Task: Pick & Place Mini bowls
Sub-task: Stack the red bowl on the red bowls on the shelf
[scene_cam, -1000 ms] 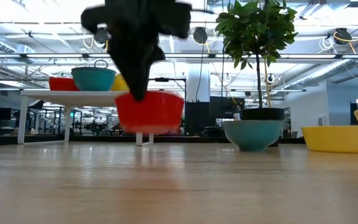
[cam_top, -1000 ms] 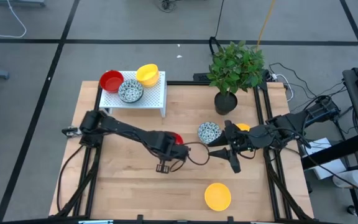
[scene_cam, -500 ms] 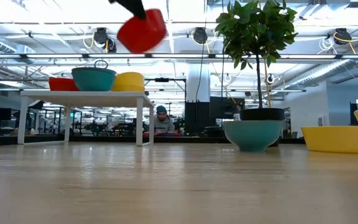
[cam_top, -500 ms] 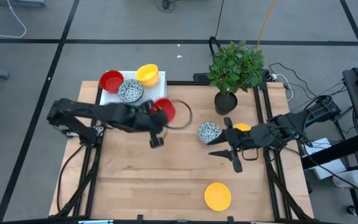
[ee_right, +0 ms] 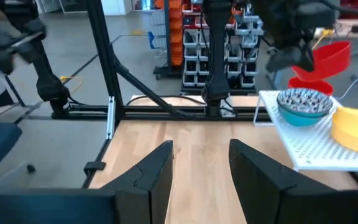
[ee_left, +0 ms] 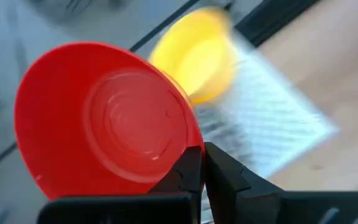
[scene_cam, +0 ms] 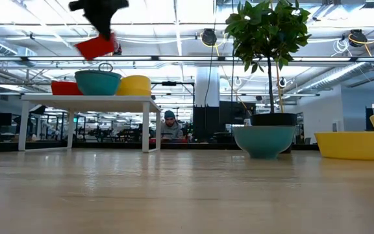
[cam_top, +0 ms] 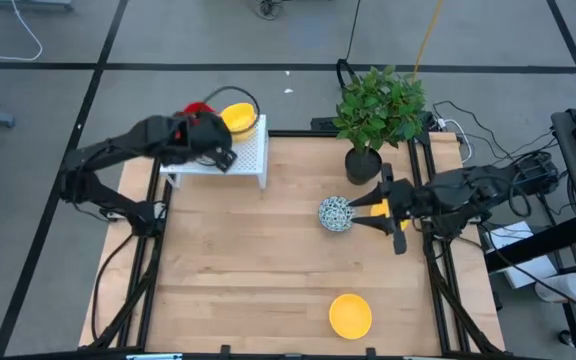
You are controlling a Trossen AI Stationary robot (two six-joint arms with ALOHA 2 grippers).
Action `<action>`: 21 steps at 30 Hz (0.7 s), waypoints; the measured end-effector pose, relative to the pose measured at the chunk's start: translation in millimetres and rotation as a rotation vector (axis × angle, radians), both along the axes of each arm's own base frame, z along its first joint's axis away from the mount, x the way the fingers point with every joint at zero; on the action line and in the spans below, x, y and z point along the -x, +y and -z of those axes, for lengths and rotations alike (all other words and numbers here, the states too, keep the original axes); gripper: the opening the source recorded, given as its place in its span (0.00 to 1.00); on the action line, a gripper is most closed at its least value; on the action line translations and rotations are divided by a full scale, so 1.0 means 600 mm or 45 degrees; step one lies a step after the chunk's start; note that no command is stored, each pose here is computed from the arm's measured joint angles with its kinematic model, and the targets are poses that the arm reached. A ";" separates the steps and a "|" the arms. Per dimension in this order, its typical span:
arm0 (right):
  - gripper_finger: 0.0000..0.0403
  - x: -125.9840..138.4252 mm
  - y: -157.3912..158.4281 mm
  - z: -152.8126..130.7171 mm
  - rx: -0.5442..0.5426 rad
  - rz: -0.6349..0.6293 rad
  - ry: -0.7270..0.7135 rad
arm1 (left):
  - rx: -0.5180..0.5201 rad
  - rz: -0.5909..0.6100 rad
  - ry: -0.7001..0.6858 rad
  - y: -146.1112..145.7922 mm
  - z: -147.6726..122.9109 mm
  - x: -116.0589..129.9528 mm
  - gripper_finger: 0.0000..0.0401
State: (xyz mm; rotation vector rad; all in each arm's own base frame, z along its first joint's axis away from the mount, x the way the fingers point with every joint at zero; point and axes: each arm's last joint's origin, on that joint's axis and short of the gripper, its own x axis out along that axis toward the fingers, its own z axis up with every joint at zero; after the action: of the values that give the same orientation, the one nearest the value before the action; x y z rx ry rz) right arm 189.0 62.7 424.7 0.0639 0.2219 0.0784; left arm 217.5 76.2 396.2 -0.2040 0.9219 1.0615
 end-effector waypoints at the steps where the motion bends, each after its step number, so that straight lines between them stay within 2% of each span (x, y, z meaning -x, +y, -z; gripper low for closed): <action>1: 0.36 0.001 0.000 -0.001 0.019 -0.004 -0.004 | 0.013 -0.060 0.021 0.012 0.002 0.008 0.04; 4: 0.36 0.000 0.000 -0.001 0.067 -0.016 -0.011 | 0.053 -0.209 0.072 0.048 0.009 0.025 0.05; 8: 0.36 0.000 0.000 0.000 0.092 -0.025 -0.008 | 0.134 -0.327 0.031 0.084 0.011 0.044 0.02; 15: 0.36 -0.001 0.001 0.001 0.095 -0.025 0.000 | 0.176 -0.422 -0.001 0.116 0.012 0.064 0.06; 21: 0.36 -0.001 0.000 0.002 0.097 -0.023 0.003 | 0.233 -0.480 0.040 0.148 0.026 0.071 0.01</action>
State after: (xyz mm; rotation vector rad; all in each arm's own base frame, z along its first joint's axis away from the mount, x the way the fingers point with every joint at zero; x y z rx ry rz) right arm 189.5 63.0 423.7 -0.0141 0.2274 0.0875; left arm 175.1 165.2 380.5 -0.5302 1.0341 1.3289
